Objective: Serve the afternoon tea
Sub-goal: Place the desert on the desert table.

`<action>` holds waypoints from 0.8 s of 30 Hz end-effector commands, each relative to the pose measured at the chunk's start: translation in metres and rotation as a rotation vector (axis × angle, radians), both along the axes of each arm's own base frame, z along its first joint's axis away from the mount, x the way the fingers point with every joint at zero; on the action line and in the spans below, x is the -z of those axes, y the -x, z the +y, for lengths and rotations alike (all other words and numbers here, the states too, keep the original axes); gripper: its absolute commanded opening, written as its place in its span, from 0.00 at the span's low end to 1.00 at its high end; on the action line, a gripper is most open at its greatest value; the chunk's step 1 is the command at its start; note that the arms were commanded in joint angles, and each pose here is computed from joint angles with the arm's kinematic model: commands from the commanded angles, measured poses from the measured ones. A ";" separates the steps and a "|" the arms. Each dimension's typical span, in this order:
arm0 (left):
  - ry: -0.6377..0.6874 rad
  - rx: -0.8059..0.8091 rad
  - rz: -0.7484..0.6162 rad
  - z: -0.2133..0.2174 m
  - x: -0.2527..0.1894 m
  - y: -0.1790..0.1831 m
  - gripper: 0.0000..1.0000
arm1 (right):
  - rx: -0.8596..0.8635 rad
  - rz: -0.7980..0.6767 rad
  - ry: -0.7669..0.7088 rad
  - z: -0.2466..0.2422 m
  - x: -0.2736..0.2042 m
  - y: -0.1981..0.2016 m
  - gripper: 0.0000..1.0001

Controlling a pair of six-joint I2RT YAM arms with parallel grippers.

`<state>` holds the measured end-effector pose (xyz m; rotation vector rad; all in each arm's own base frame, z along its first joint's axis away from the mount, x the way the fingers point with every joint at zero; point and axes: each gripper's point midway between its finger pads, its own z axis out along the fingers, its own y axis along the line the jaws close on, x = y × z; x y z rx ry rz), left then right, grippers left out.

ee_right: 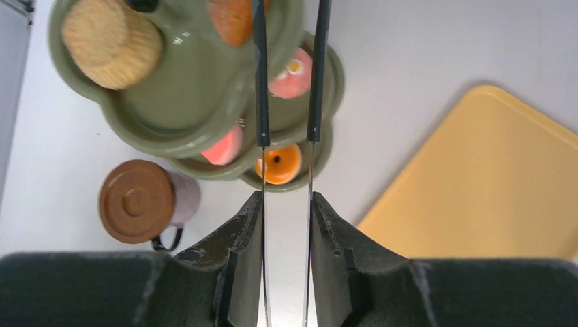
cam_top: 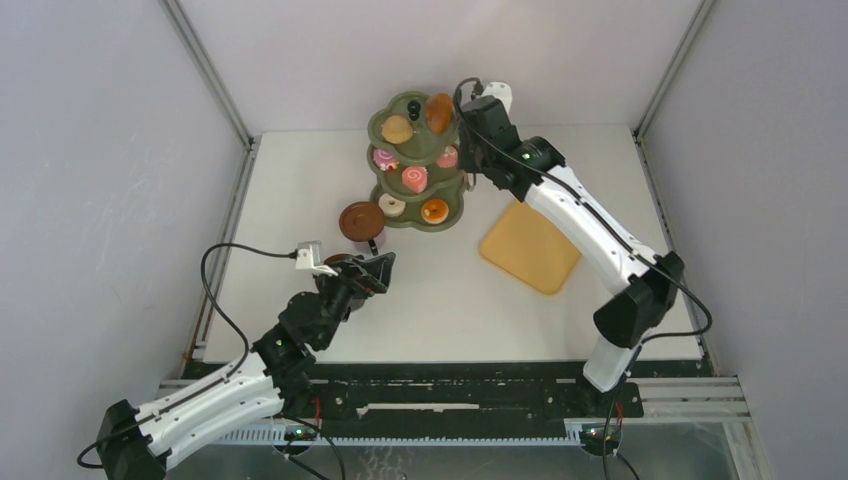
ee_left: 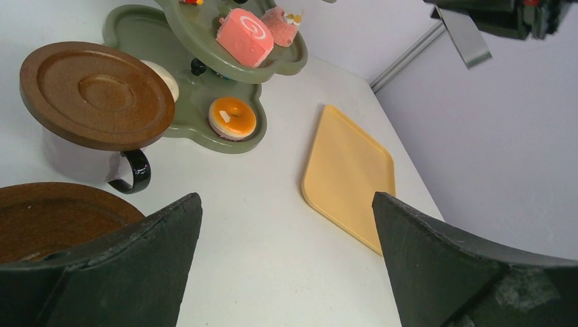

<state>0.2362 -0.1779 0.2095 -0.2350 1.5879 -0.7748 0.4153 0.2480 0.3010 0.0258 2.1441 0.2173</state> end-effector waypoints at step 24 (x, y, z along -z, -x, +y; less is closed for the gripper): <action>0.073 -0.066 -0.076 0.022 -0.045 0.005 0.99 | 0.537 0.265 -0.004 -0.148 0.195 0.060 0.24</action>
